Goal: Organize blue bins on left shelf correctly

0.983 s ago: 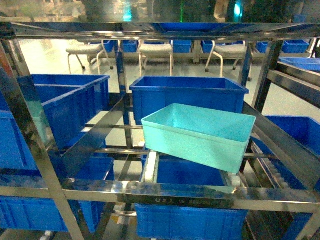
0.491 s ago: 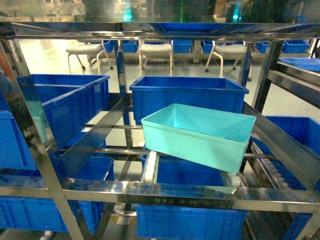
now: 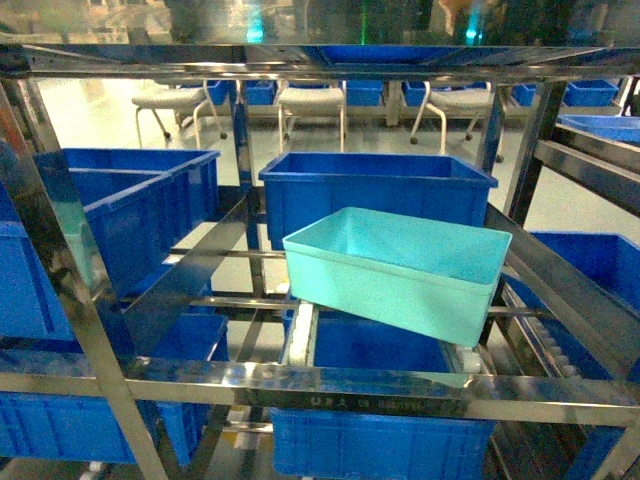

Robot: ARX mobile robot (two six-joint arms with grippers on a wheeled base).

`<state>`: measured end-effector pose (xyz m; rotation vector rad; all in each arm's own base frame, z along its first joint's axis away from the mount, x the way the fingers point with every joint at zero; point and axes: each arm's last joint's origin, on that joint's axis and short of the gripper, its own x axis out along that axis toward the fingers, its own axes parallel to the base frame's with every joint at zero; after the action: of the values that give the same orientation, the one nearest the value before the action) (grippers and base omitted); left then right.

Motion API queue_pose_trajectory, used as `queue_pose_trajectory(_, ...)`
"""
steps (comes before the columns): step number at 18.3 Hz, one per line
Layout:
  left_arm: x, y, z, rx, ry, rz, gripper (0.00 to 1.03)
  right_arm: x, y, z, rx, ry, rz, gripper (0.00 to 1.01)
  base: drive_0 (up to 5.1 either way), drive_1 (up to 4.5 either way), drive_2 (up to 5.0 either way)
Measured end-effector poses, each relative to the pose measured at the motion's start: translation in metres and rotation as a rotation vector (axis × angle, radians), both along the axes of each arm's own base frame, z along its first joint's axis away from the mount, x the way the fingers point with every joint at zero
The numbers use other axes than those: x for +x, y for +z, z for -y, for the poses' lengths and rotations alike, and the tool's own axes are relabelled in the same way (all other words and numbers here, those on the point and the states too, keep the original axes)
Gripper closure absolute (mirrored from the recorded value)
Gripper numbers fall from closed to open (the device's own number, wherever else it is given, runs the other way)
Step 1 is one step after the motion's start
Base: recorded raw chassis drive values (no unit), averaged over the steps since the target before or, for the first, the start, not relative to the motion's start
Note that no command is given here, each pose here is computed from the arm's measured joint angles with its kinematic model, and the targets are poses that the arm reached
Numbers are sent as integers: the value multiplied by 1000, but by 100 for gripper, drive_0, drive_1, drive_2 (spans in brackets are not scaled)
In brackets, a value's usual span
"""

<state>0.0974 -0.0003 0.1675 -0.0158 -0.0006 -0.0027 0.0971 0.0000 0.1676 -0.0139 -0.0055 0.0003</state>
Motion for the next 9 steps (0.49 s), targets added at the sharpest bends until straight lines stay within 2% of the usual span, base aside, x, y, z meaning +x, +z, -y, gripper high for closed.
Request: queue_pose_trajectory(9,0,0,0,0,0,0,5,0,0,0,0,0,0,3,0,0,0)
